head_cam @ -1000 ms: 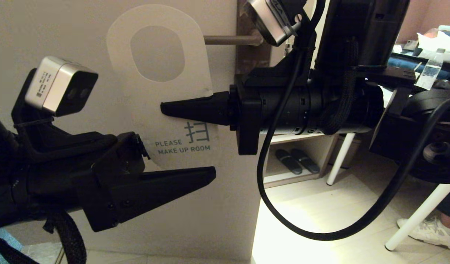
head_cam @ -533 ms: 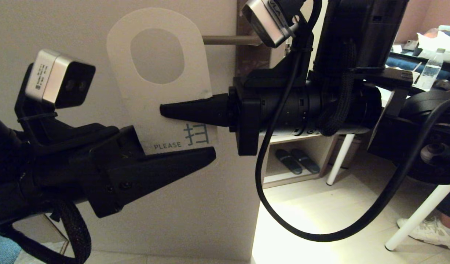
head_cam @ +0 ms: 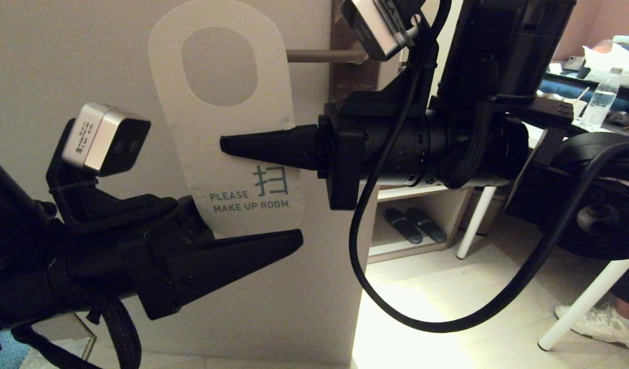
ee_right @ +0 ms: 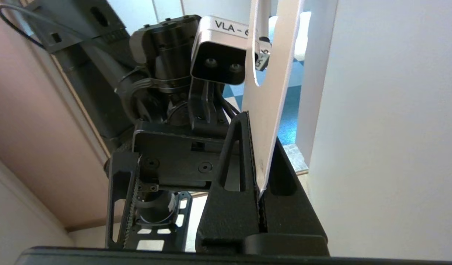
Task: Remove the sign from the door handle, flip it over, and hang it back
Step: Hand it to the other hand
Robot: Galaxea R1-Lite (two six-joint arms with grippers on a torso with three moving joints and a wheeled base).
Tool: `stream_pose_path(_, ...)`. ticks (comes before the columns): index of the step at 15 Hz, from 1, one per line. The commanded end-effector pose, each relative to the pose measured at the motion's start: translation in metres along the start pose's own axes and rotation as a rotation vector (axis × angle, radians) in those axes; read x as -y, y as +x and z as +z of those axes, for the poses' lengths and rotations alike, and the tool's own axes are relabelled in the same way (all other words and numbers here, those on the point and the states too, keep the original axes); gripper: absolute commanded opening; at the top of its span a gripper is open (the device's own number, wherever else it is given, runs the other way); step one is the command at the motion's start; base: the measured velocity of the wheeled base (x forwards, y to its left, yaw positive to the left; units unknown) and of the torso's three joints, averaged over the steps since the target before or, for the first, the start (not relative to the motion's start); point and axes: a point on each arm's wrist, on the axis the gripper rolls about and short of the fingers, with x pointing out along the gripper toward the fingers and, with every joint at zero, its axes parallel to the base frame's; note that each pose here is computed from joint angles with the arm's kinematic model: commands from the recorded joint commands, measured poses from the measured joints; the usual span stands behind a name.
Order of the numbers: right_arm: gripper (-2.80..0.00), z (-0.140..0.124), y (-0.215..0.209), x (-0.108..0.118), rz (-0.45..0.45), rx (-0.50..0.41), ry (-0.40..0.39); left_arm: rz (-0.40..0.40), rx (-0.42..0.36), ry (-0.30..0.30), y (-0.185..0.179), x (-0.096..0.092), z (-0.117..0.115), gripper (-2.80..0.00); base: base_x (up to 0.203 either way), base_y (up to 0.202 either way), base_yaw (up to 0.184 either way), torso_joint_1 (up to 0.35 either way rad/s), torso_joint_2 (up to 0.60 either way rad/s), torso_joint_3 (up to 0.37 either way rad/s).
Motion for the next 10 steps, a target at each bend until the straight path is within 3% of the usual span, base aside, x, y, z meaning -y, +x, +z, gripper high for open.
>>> stream_pose_path(1,-2.80,-0.0012,0.0006,0.0002,0.017,-0.003,0.001,-0.019,-0.008,0.001,-0.0014,0.0002,-0.0006,0.00,0.000,0.000,0.000,0.000,0.00,0.000)
stream_pose_path(10,-2.80,-0.0047,0.0005,0.0007,0.015,-0.012,0.001,-0.021,-0.004,0.030,-0.0034,-0.0014,0.0025,0.00,0.000,0.000,0.000,0.000,0.00,0.000)
